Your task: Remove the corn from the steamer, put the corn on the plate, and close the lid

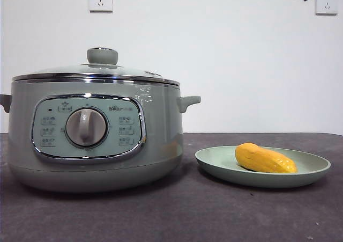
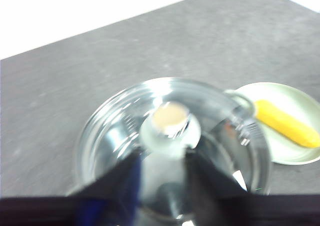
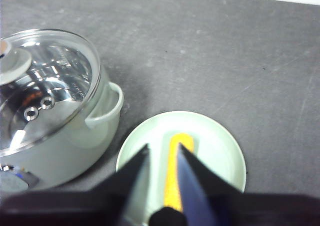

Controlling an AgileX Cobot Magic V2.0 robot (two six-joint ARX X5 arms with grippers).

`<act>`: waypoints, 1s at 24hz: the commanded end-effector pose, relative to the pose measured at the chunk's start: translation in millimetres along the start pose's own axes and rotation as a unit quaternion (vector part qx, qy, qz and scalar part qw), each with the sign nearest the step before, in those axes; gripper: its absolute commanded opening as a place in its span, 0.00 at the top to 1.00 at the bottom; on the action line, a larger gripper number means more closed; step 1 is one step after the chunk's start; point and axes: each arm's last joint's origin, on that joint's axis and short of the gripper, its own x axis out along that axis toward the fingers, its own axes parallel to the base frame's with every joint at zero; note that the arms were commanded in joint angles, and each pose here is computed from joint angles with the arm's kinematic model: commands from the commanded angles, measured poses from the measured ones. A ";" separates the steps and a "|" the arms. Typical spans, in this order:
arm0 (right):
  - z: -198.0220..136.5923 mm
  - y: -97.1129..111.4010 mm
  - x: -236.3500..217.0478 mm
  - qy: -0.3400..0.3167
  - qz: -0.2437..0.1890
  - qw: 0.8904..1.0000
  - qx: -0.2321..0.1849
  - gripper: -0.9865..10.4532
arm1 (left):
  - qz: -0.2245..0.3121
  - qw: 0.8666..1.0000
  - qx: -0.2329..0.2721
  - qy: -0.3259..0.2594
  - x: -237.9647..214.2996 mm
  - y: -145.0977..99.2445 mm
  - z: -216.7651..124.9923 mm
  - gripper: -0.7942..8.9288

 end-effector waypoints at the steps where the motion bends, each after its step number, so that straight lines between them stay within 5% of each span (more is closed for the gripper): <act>1: -23.7 -1.2 3.1 -0.012 0.001 1.000 0.011 0.92 | -0.002 1.000 -0.005 -0.006 -5.1 -1.6 -26.7 0.93; 6: -73.7 -3.6 8.2 -0.059 0.010 0.998 0.031 0.92 | 0.004 0.998 -0.015 -0.057 -17.9 0.6 -81.8 0.93; 20: -80.1 -4.0 11.2 -0.029 0.006 0.999 0.028 0.91 | 0.004 1.000 -0.008 -0.012 -17.7 0.8 -93.5 0.92; 24: -80.7 -4.1 11.3 -0.026 0.006 0.999 0.028 0.91 | 0.046 0.996 0.071 -0.041 -35.2 9.2 -103.3 0.92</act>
